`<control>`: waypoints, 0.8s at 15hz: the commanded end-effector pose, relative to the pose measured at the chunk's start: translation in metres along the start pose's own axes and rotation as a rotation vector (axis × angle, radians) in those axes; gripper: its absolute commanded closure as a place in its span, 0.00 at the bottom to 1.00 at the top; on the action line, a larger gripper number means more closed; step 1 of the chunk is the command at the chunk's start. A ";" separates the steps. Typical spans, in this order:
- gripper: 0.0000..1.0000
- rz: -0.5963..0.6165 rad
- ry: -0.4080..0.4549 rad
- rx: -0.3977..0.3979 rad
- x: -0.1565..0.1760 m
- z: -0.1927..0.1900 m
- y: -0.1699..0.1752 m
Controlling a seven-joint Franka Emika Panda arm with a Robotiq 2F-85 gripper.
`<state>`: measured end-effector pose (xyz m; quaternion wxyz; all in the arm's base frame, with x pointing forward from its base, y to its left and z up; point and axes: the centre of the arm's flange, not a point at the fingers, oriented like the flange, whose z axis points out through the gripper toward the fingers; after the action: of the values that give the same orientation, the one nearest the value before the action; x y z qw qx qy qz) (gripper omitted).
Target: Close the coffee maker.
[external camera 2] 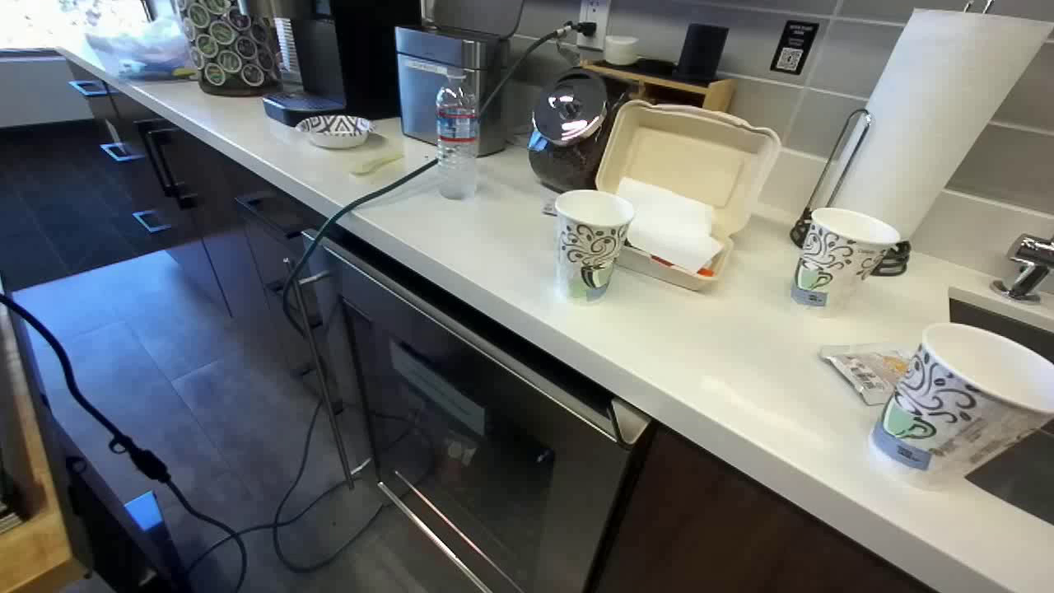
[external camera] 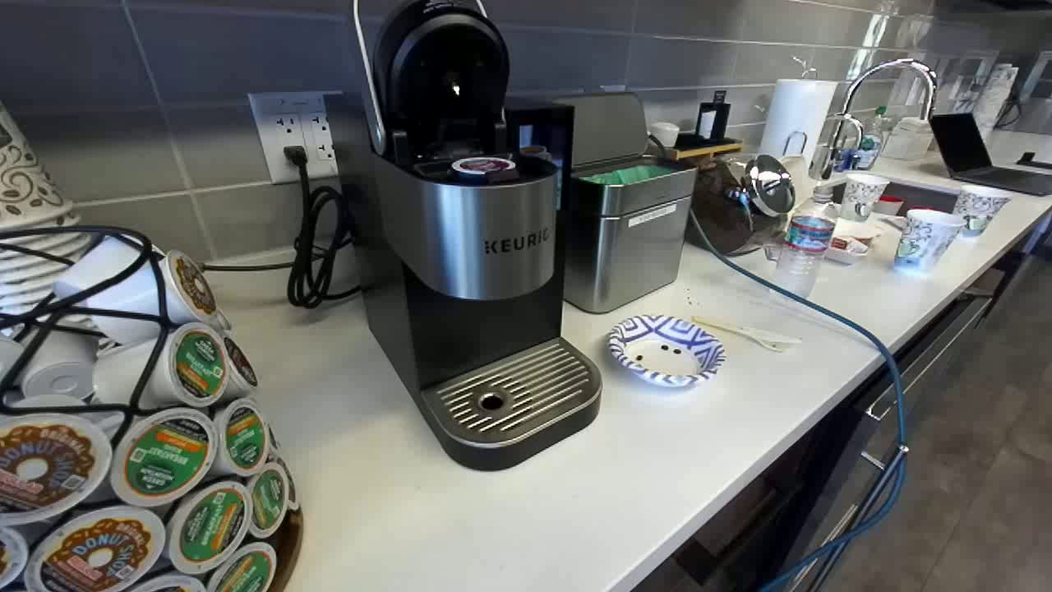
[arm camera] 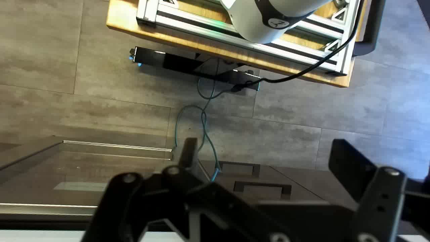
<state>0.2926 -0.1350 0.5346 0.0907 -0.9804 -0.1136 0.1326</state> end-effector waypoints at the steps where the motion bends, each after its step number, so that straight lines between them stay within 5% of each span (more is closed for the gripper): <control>1: 0.00 0.000 0.000 0.000 0.000 0.000 0.000; 8: 0.00 0.000 0.000 0.000 0.000 0.000 0.000; 12: 0.00 -0.141 0.161 -0.021 0.033 -0.026 -0.038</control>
<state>0.3024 -0.1247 0.5407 0.0938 -0.9816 -0.1298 0.1035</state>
